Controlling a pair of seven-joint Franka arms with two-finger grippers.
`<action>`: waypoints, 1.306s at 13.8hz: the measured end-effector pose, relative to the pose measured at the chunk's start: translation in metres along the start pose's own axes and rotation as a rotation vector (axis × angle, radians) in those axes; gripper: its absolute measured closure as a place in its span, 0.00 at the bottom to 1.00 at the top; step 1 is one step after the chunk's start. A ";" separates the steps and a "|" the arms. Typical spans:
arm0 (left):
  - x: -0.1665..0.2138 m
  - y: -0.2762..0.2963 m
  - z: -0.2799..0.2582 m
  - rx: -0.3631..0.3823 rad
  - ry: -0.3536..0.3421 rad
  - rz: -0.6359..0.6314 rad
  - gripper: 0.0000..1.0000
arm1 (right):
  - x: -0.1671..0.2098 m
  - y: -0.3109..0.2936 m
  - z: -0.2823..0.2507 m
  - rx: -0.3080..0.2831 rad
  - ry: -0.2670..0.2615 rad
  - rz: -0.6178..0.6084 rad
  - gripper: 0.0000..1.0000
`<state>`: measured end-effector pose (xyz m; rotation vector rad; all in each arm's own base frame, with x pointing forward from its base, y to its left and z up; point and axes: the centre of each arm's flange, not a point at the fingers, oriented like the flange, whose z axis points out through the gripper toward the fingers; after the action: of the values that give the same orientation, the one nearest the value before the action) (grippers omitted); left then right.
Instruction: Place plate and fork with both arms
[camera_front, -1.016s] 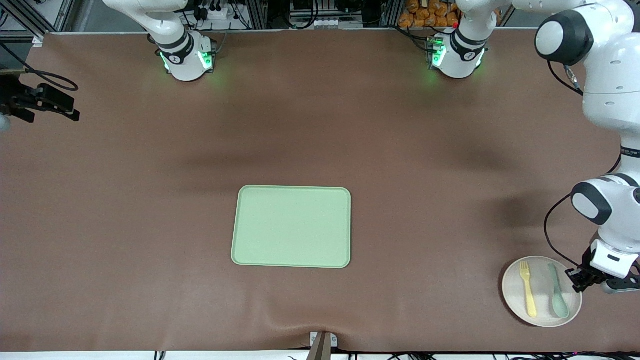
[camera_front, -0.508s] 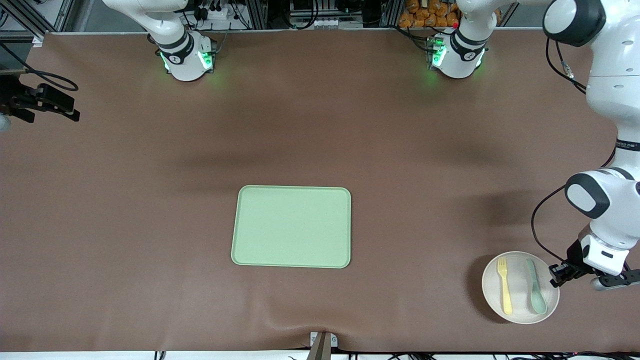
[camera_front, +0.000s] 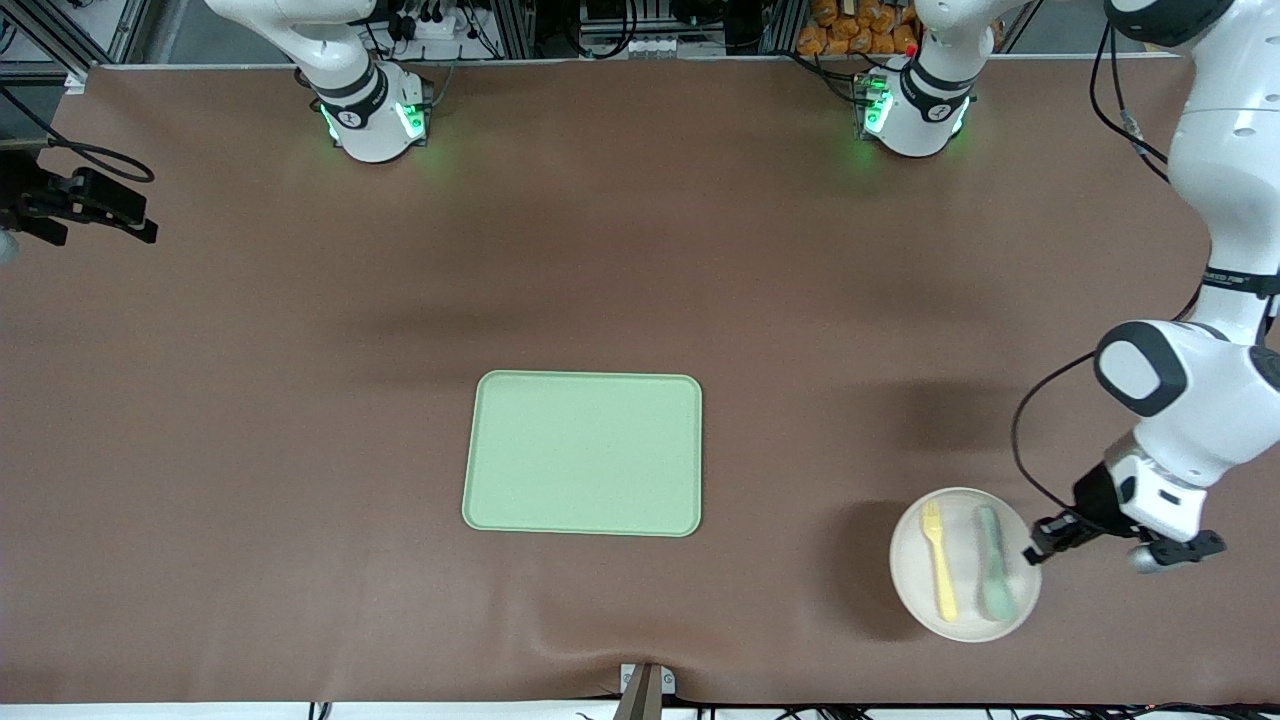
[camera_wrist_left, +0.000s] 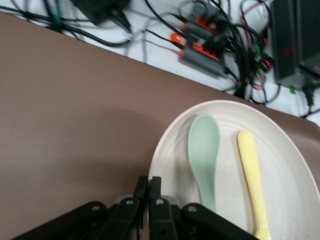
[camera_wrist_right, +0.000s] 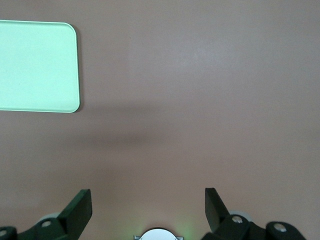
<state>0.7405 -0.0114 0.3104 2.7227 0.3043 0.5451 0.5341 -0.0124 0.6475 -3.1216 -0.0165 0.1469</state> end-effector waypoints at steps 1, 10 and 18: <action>-0.010 0.033 0.003 0.016 -0.030 0.009 0.95 | 0.000 0.000 0.000 0.000 0.000 0.000 0.00; -0.186 0.291 0.071 0.122 -0.107 0.011 0.95 | 0.000 0.004 0.001 0.001 -0.001 0.007 0.00; -0.263 0.339 0.134 0.104 -0.109 0.042 0.95 | 0.006 0.000 0.010 0.003 -0.025 -0.012 0.00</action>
<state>0.6047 -0.4328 0.2338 2.8528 0.2550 0.4006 0.5393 -0.0118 0.6369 -3.1162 -0.0351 0.1851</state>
